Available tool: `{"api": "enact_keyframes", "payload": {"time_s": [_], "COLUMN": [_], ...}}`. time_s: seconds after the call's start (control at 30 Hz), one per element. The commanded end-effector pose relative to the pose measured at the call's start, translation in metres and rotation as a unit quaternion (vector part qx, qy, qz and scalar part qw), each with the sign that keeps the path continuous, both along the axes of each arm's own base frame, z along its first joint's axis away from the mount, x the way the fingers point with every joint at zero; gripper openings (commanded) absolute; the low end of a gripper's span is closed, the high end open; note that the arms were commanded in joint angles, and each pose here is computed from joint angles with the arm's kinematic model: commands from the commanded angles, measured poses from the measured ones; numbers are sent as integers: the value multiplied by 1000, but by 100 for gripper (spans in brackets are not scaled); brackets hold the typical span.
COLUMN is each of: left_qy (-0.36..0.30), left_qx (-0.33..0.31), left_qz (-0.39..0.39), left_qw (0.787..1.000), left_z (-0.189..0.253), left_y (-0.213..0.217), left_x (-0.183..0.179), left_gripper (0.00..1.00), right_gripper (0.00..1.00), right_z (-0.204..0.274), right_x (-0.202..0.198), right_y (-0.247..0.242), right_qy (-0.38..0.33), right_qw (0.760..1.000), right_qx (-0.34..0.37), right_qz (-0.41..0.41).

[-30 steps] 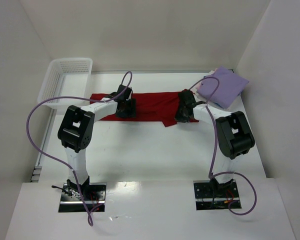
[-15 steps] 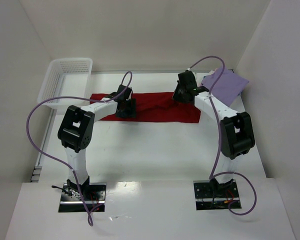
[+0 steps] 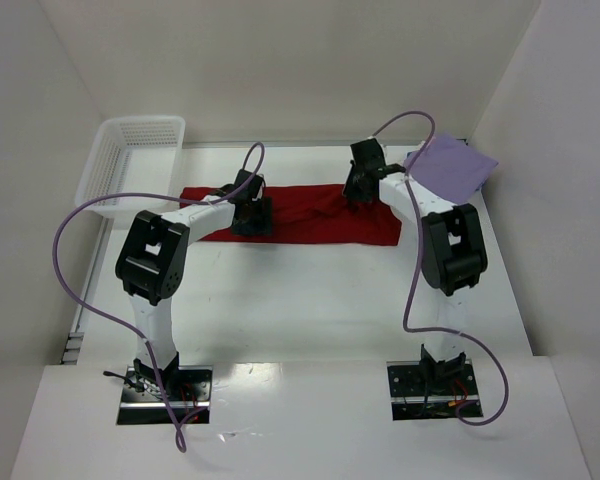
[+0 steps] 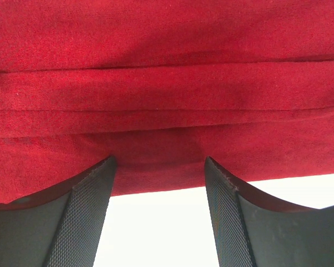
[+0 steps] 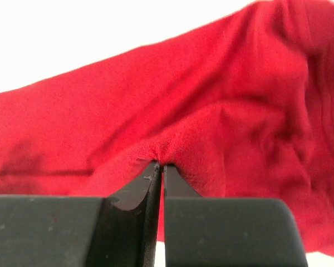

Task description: Fold and stack the t-shirts

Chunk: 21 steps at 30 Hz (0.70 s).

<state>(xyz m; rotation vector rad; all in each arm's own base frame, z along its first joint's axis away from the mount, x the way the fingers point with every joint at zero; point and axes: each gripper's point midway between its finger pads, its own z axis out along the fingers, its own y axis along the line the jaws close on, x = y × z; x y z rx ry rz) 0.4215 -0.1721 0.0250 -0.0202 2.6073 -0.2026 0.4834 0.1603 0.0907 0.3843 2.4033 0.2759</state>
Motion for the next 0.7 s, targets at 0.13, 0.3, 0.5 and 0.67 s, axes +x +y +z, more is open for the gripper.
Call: {"api": "enact_keyframes", "payload": {"time_s": [0.13,0.3,0.5,0.67], "left_qy": [23,23,25,15], "left_qx": [7,7,3,-1], "left_qz": [5,5,2,2], "left_qw": [1000,1000,1000,1000], "left_z": [-16,-16,-16,-4], "left_y": [2,2,1,0], "left_x": [-3,-3,-3,-1], "left_gripper": [73,73,73,73], "right_gripper": [7,10,56,73], "right_z": [24,25,24,45], "right_x": [44,56,63,56], "right_y": [4,7,6,-4], "right_qy": [-41,-51,-54,-69], "right_qw": [999,998,998,997], "right_qx": [-11,-11,-14,-11], "right_qz": [16,19,28,16]}}
